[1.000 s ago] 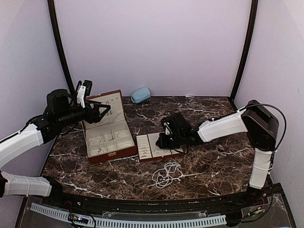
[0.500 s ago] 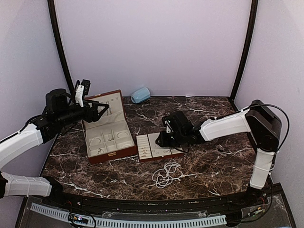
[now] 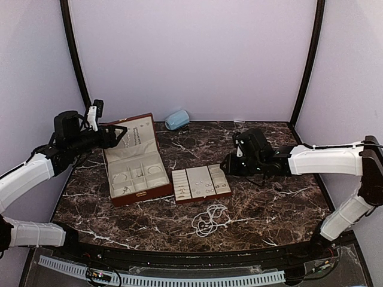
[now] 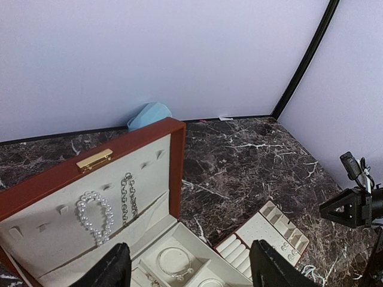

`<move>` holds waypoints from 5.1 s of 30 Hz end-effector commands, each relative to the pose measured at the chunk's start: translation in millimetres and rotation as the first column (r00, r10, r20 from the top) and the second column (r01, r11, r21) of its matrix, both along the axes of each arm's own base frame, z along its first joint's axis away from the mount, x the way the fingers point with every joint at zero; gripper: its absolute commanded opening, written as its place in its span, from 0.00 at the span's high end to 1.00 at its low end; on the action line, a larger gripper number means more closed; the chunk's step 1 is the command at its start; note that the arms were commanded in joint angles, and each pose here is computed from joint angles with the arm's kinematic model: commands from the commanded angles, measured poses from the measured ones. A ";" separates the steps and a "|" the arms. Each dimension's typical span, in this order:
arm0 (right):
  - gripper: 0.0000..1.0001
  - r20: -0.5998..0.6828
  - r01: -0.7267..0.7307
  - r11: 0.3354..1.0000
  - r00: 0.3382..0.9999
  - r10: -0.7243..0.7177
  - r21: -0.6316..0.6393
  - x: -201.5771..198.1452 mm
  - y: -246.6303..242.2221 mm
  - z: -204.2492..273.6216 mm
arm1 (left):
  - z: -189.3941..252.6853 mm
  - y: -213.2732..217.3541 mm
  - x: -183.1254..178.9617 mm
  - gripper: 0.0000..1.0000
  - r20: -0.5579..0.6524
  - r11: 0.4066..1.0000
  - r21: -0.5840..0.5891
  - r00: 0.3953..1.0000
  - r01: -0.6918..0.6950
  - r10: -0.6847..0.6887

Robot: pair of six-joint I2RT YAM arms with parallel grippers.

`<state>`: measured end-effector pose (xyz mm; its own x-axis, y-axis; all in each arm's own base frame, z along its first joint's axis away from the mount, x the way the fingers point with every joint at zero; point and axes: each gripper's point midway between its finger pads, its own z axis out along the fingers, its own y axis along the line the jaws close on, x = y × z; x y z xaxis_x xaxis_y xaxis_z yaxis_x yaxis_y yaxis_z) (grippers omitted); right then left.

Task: Organize the mixed jewelry
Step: Position the necklace at the center of the board, then pick up the necklace from the center of the board.

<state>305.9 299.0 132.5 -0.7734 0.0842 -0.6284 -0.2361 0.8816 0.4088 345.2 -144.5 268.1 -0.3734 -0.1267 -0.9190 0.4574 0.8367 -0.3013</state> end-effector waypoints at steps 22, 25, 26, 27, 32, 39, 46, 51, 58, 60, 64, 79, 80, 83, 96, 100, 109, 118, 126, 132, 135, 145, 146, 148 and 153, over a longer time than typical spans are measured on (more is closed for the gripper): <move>0.68 -0.228 0.433 0.857 0.837 -0.497 -0.279 -18.6 -246.6 -38.8 | 28.8 35.1 -7.7 0.26 0.099 0.981 0.118 0.985 -0.153 0.141; 0.67 -0.269 0.446 0.863 0.823 -0.500 -0.237 -14.3 -254.3 -45.3 | 38.1 37.8 -13.9 0.26 0.138 0.981 0.100 0.979 -0.164 0.150; 0.67 -0.281 0.438 0.867 0.823 -0.493 -0.239 -13.6 -253.9 -49.0 | 41.6 38.0 -15.7 0.26 0.150 0.982 0.094 0.978 -0.163 0.148; 0.67 -0.290 0.425 0.871 0.825 -0.485 -0.245 -12.6 -253.0 -52.8 | 42.5 37.7 -16.4 0.26 0.152 0.982 0.093 0.977 -0.162 0.147; 0.66 -0.367 0.364 0.896 0.821 -0.437 -0.253 -12.3 -243.0 -77.2 | 44.1 34.7 -17.9 0.26 0.142 0.986 0.082 0.981 -0.144 0.131; 0.71 -0.355 0.328 0.879 0.821 -0.447 -0.346 -9.2 -241.6 -93.1 | 46.2 35.2 -20.1 0.26 0.150 0.986 0.078 0.980 -0.145 0.132; 0.76 -0.353 0.317 0.857 0.811 -0.467 -0.406 -15.2 -239.8 -97.3 | 43.9 33.2 -19.0 0.26 0.140 0.988 0.074 0.982 -0.135 0.124; 0.76 -0.344 0.351 0.850 0.801 -0.490 -0.393 -18.6 -240.6 -97.7 | 43.2 31.3 -18.2 0.26 0.137 0.989 0.071 0.984 -0.126 0.115; 0.71 -0.359 0.311 0.888 0.830 -0.427 -0.338 -17.8 -220.6 -105.2 | 41.9 30.7 -17.8 0.26 0.133 0.990 0.071 0.985 -0.123 0.113; 0.70 -0.354 0.311 0.888 0.832 -0.426 -0.339 -16.8 -218.9 -105.0 | 41.7 30.6 -17.9 0.26 0.132 0.990 0.070 0.985 -0.123 0.113; 0.68 -0.344 0.317 0.869 0.824 -0.451 -0.380 -19.6 -224.4 -107.9 | 41.8 30.8 -18.3 0.26 0.132 0.990 0.068 0.985 -0.123 0.114; 0.76 -0.347 0.291 0.860 0.824 -0.448 -0.420 -22.0 -215.6 -123.1 | 40.5 30.4 -18.6 0.26 0.129 0.990 0.066 0.985 -0.121 0.112; 0.78 -0.347 0.282 0.862 0.828 -0.441 -0.421 -22.0 -212.3 -123.0 | 40.3 30.2 -18.7 0.26 0.129 0.990 0.067 0.985 -0.120 0.111; 0.81 -0.343 0.261 0.874 0.844 -0.412 -0.410 -22.4 -198.2 -120.7 | 39.1 30.3 -18.3 0.26 0.126 0.990 0.068 0.986 -0.121 0.112; 0.84 -0.329 0.016 0.971 0.939 -0.096 -0.240 -28.6 -73.8 -75.9 | 29.9 28.8 -14.9 0.26 0.105 0.990 0.077 0.989 -0.114 0.106; 0.84 -0.325 -0.014 0.978 0.944 -0.055 -0.207 -35.0 -60.9 -63.2 | 28.3 23.0 -16.5 0.26 0.112 0.994 0.072 0.991 -0.080 0.071; 0.81 -0.252 0.084 0.893 0.944 -0.213 -0.441 -36.6 -132.0 -66.2 | 28.7 11.5 -20.0 0.27 0.122 0.998 0.056 0.992 -0.010 0.003; 0.71 -0.263 -0.091 0.846 0.963 -0.059 -0.525 -33.8 -143.0 -80.5 | 28.0 13.3 -19.5 0.27 0.123 0.998 0.062 0.992 -0.021 0.013; 0.71 -0.279 -0.171 0.801 0.960 0.006 -0.573 -27.2 -141.2 -92.6 | 26.9 15.7 -18.5 0.27 0.122 0.997 0.067 0.992 -0.035 0.027; 0.71 -0.265 -0.191 0.770 0.964 0.030 -0.608 -18.1 -141.0 -95.0 | 27.0 15.9 -17.7 0.27 0.121 0.997 0.069 0.992 -0.038 0.029; 0.72 -0.284 -0.211 0.755 0.958 0.034 -0.621 -18.6 -141.9 -104.1 | 26.7 16.3 -17.5 0.27 0.121 0.997 0.069 0.992 -0.040 0.031; 0.71 -0.323 -0.247 0.746 0.945 0.045 -0.619 -23.1 -141.3 -120.5 | 26.1 16.6 -16.3 0.27 0.118 0.997 0.071 0.992 -0.044 0.035; 0.71 -0.331 -0.252 0.745 0.943 0.044 -0.618 -24.1 -141.4 -122.4 | 26.1 16.6 -16.4 0.27 0.118 0.997 0.071 0.992 -0.043 0.035; 0.71 -0.336 -0.257 0.744 0.941 0.046 -0.617 -25.5 -139.8 -124.5 | 26.1 16.7 -16.3 0.27 0.118 0.997 0.071 0.992 -0.044 0.035; 0.84 -0.322 -0.214 0.760 0.947 0.007 -0.614 -23.9 -139.9 -122.0 | 26.6 16.9 -16.4 0.27 0.121 0.996 0.070 0.992 -0.045 0.036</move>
